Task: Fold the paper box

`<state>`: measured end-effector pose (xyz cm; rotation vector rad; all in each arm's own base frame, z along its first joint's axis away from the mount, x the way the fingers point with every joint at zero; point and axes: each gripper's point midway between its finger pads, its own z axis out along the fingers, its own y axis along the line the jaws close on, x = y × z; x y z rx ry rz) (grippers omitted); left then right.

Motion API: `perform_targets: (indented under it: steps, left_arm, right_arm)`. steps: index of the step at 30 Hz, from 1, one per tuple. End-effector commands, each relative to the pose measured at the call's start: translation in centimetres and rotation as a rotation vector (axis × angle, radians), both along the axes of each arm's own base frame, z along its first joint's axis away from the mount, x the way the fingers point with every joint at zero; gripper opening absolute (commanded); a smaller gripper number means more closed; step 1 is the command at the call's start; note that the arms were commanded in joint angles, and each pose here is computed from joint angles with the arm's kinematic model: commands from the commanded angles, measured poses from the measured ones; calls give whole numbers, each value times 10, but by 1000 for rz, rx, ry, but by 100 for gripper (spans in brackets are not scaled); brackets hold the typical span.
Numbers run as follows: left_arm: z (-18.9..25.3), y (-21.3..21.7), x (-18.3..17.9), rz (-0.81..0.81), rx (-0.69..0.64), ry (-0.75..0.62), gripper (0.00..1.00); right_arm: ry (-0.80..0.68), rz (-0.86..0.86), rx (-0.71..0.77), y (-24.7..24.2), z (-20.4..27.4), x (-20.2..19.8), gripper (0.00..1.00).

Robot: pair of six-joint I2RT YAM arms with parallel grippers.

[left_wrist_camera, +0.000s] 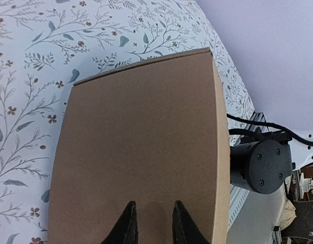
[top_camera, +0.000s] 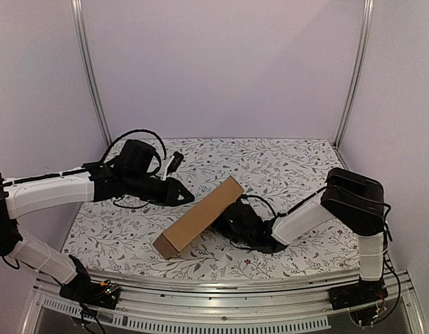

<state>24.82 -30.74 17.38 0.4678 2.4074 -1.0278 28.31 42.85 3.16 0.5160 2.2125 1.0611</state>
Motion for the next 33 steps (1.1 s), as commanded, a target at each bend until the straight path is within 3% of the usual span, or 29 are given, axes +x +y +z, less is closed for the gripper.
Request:
perform_targets:
  steps: [1,14,20,25,28,30,33]
  left_arm:
    - [-12,-6,-2,-5,-8,18,23]
    - [-23,15,15,106,51,-22,22]
    - [-19,47,25,214,99,-70,26]
    - [-24,82,27,336,177,-110,40]
    - [-29,107,28,430,236,-135,59]
    - [-35,122,26,494,265,-131,72]
    - [-49,137,23,543,294,-108,75]
  right_arm:
    - [13,1,-51,-3,-15,19,0]
    - [35,-71,-254,-97,-35,60,0]
    - [6,-55,-348,-142,-15,68,0]
    - [-83,46,-479,-149,28,65,0]
    - [-118,107,-534,-153,48,58,0]
    - [-132,140,-555,-156,59,53,6]
    - [-146,187,-581,-160,73,44,4]
